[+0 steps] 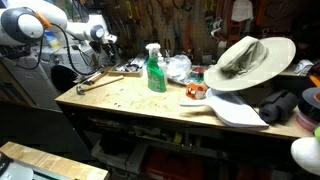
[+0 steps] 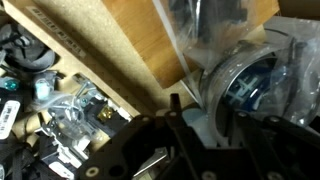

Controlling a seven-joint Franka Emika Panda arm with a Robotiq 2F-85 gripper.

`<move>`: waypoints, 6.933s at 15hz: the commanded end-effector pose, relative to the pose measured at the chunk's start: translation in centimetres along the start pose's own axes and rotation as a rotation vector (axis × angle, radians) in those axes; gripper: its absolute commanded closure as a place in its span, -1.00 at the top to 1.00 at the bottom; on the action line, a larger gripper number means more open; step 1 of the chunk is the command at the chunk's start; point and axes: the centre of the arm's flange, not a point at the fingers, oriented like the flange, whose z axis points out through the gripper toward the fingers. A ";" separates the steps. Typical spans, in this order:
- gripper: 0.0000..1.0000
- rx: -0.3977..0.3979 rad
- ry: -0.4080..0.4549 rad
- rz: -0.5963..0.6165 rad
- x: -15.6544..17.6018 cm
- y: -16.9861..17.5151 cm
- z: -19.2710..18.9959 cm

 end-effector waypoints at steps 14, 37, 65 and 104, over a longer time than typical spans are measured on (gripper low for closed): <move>-0.97 0.112 -0.056 0.049 1.2 -0.1 -0.6; -0.97 0.424 -0.145 -0.270 0.5 4.0 -6.2; -0.97 0.268 0.047 0.154 -15.7 26.1 -15.7; 0.65 0.160 0.378 1.037 -15.7 36.8 -13.2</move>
